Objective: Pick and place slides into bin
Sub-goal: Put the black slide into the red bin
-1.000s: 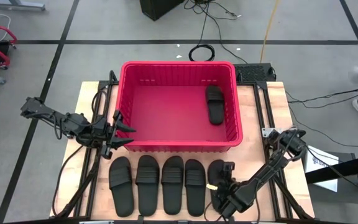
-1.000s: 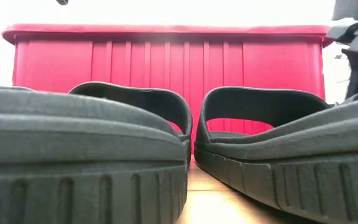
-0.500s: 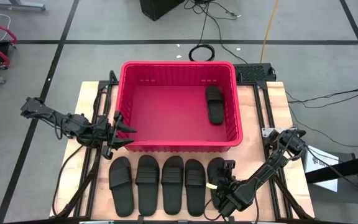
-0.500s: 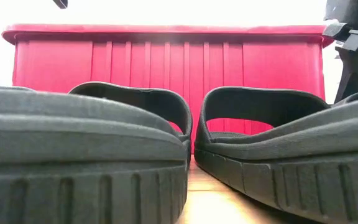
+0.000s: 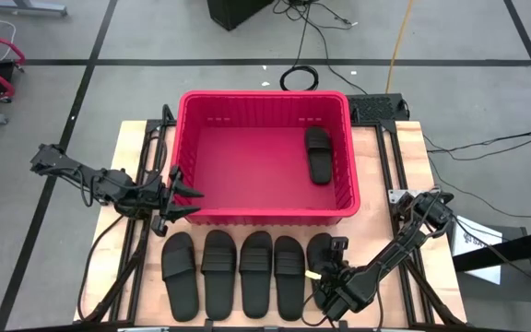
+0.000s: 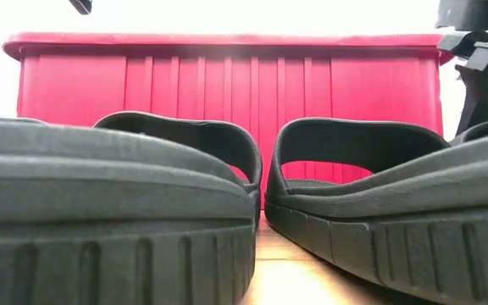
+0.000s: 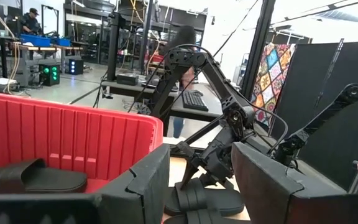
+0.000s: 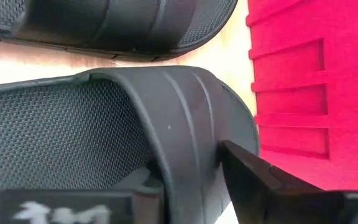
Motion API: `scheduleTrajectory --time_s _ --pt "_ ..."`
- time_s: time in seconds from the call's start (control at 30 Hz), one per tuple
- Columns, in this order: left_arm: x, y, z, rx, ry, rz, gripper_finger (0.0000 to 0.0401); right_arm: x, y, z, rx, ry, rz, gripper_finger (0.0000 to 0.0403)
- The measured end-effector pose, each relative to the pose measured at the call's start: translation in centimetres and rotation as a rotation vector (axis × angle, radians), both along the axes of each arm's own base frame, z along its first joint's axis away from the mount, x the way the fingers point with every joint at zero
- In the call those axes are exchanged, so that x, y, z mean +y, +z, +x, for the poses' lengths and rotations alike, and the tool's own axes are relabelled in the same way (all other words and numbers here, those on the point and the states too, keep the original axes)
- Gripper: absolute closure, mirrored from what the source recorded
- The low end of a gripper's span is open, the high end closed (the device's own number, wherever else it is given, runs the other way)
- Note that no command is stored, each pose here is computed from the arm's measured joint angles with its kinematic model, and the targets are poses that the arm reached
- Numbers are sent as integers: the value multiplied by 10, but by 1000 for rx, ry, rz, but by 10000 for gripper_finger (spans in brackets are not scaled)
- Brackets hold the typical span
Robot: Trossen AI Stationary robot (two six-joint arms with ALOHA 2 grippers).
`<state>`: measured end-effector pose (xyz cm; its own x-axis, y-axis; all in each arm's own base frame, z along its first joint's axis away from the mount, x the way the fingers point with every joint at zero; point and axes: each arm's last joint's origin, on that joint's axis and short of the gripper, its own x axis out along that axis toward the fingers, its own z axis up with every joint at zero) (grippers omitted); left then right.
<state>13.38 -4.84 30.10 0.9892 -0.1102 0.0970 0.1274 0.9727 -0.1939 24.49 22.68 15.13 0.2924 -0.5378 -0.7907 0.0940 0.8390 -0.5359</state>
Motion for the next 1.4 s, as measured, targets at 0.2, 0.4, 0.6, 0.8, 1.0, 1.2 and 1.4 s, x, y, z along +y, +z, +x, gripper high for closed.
scheduleTrajectory --time_s 0.2,0.4,0.6,0.8,1.0,1.2,1.4 --pt "0 -5 6 38 71 17 222 0 0 0 0 6 -4 362" --pt "-2 -10 13 75 132 30 222 0 0 0 2 9 -3 395" --pt "-1 -10 14 78 155 30 222 0 5 0 17 30 21 391" --pt "-1 -9 14 66 155 25 222 -2 28 -4 19 74 93 398" --pt "-1 -9 14 66 155 24 222 -10 67 -11 -63 133 159 393" --pt "-1 -9 14 65 155 23 222 -20 111 -18 -191 243 252 398" --pt "-1 -9 14 64 154 22 222 -31 153 -19 -377 387 299 394"
